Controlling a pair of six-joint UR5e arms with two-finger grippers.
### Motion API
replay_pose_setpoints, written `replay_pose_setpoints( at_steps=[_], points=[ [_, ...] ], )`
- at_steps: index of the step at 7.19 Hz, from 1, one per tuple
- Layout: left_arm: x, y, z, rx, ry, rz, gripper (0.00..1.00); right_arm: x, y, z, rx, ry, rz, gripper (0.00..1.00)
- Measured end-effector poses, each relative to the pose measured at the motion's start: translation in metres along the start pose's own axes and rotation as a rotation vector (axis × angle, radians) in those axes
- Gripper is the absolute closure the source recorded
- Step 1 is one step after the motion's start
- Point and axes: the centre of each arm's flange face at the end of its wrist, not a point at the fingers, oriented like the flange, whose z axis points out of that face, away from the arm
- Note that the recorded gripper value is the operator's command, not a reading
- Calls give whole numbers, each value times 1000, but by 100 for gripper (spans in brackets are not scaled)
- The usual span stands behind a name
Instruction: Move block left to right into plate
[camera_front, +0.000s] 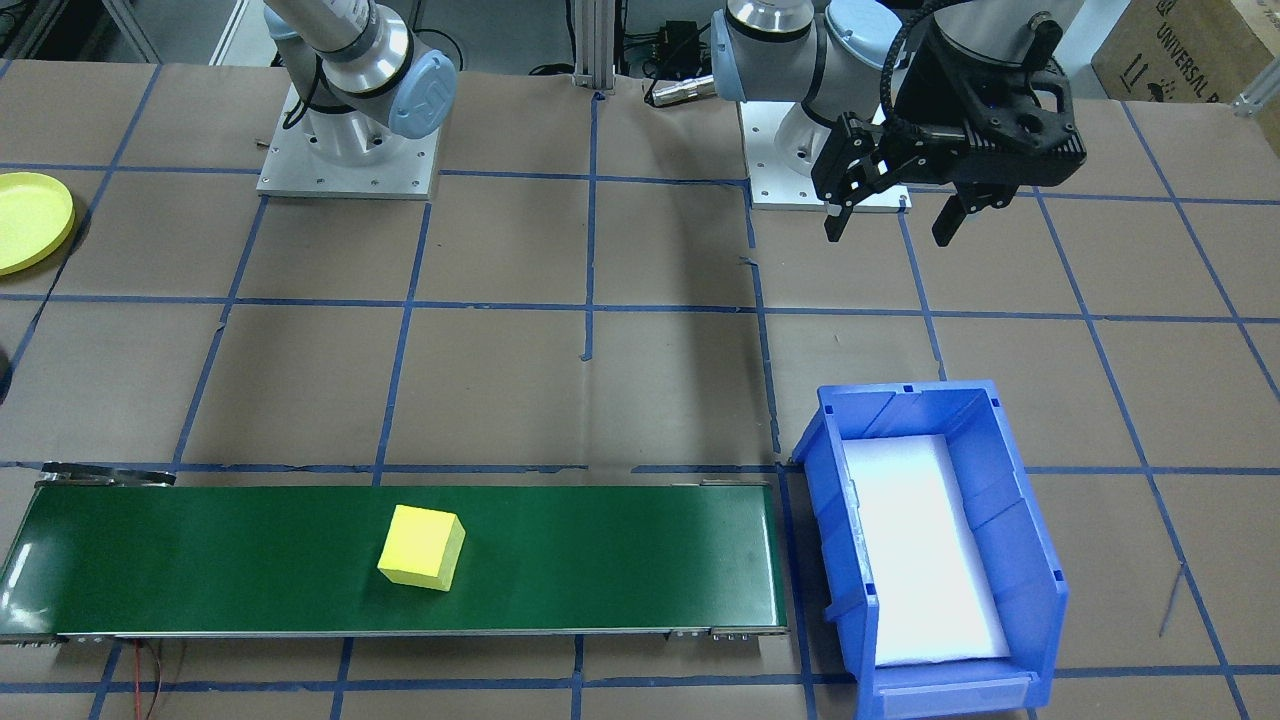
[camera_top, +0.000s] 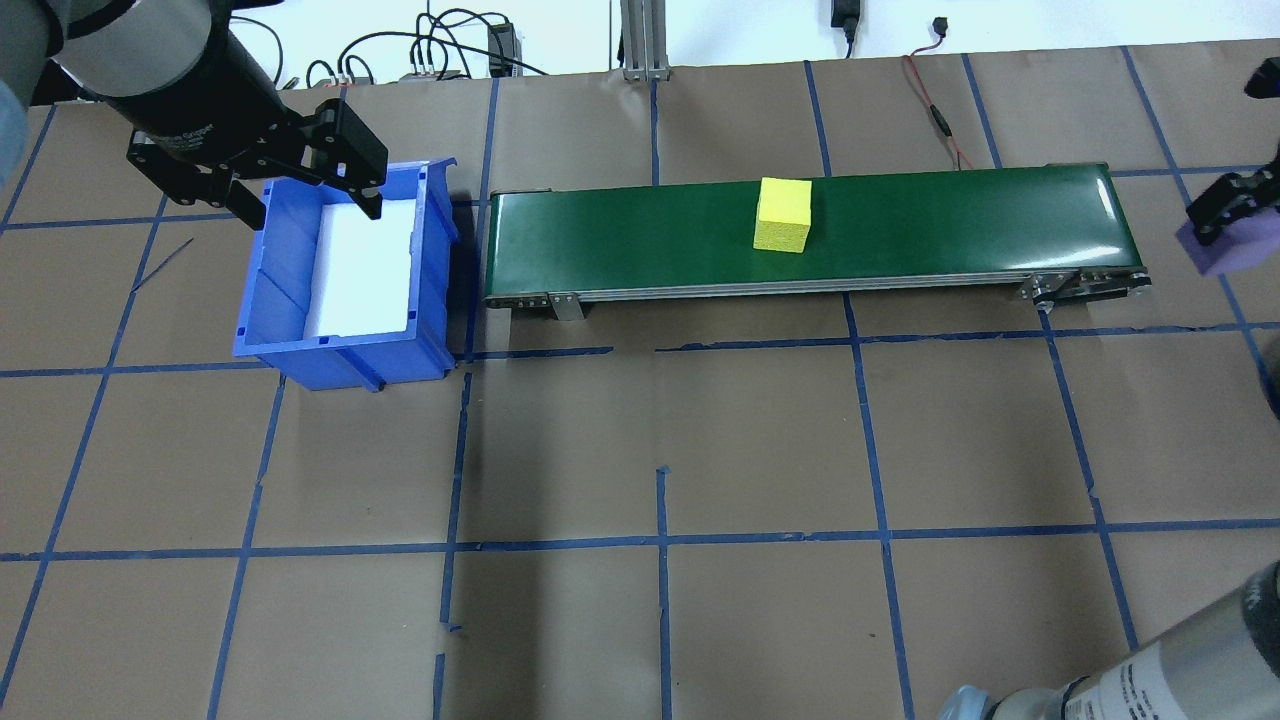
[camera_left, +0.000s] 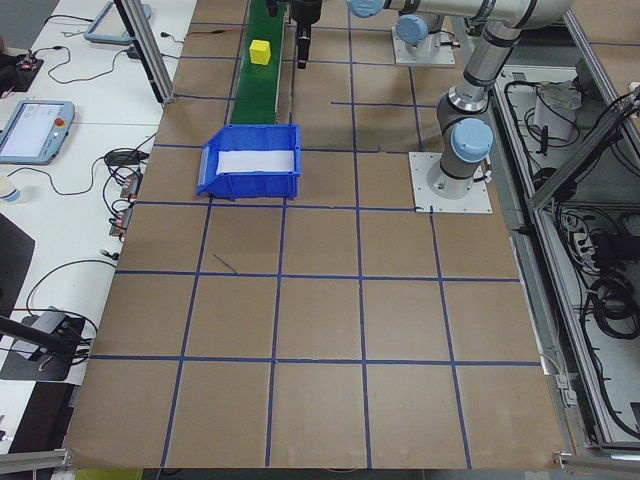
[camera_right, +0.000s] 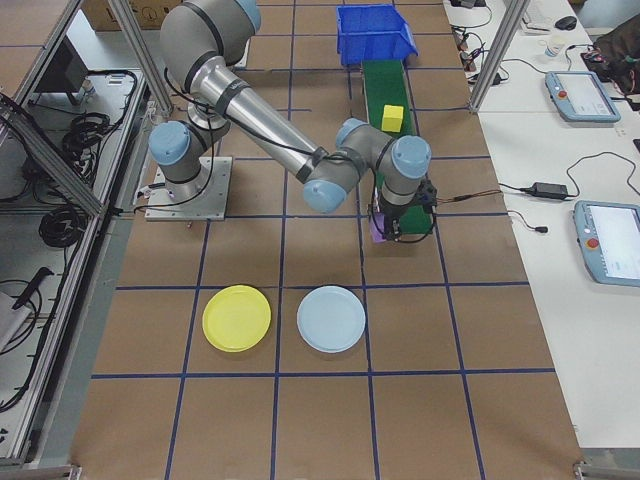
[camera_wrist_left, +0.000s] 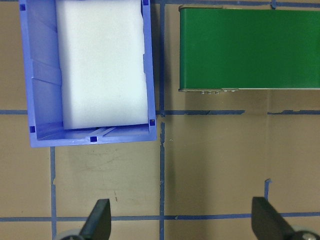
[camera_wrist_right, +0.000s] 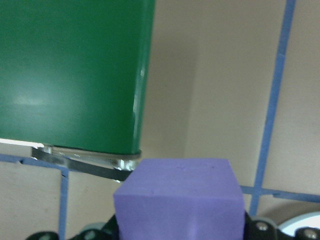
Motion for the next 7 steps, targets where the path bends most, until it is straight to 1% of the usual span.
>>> replay_pose_setpoints(
  at_steps=[1,2,3,4,5,7],
  points=[
    [0,0,0,-1,0,-1,0,46,35,5,-2,-4,-4,66],
    [0,0,0,-1,0,-1,0,84,69,15,0,-9,7,64],
    [-1,0,0,-1,0,-2,0,112,98,30,6,-4,27,56],
    [-1,0,0,0,0,-2,0,129,116,45,6,2,42,1],
    [-2,0,-1,1,0,-4,0,137,123,59,3,-1,51,0],
    [-2,-1,-1,3,0,-5,0,141,129,69,-9,-6,64,0]
  ],
)
